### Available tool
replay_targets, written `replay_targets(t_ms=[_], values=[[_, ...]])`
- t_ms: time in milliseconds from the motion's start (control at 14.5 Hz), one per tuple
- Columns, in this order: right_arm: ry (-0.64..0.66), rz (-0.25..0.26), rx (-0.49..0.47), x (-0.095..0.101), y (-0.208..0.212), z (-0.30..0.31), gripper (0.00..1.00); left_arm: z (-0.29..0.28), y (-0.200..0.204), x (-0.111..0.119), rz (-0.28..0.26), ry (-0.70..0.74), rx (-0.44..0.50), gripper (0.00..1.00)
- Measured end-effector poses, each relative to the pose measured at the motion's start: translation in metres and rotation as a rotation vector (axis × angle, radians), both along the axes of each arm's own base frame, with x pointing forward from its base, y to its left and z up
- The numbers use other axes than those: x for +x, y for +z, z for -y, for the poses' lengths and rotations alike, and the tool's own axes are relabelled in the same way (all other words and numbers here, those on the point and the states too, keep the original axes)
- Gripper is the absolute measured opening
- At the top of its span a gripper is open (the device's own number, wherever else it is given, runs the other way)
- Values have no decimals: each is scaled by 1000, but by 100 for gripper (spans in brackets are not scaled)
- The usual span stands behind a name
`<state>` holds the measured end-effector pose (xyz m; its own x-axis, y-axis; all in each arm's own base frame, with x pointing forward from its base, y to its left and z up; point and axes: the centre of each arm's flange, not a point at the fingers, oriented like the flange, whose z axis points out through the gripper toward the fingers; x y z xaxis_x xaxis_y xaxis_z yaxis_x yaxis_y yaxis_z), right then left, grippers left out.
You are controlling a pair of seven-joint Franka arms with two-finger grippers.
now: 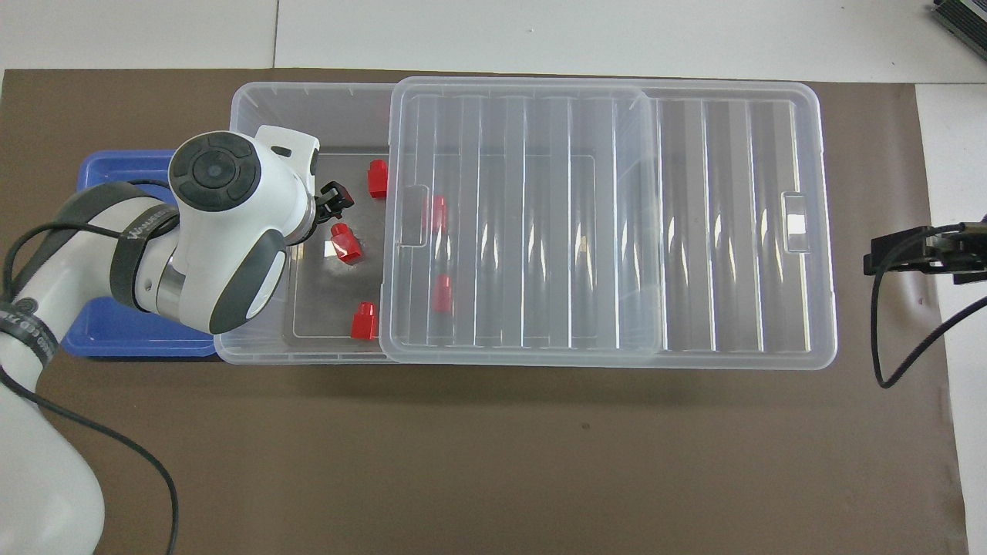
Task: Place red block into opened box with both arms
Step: 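Open the left gripper to drop the red block into the box, then move the left gripper back over the blue tray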
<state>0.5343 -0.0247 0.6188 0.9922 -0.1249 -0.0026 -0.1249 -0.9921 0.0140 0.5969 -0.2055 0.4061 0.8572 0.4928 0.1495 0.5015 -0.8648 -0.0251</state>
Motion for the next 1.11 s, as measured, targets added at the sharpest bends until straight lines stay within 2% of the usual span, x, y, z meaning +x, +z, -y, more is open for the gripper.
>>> replay_targets(t_ms=[484,622,829,1105], values=[[0,0,0,0,0,0,100,-32,96,-4,0,119,39,100],[0,0,0,0,0,0,100,-47,115,-8,-24,30,64,100],[0,0,0,0,0,0,100,-101,148,-22,-115,-200,96,100],[0,0,0,0,0,0,100,-154,184,-43,-152,-293,81,100]])
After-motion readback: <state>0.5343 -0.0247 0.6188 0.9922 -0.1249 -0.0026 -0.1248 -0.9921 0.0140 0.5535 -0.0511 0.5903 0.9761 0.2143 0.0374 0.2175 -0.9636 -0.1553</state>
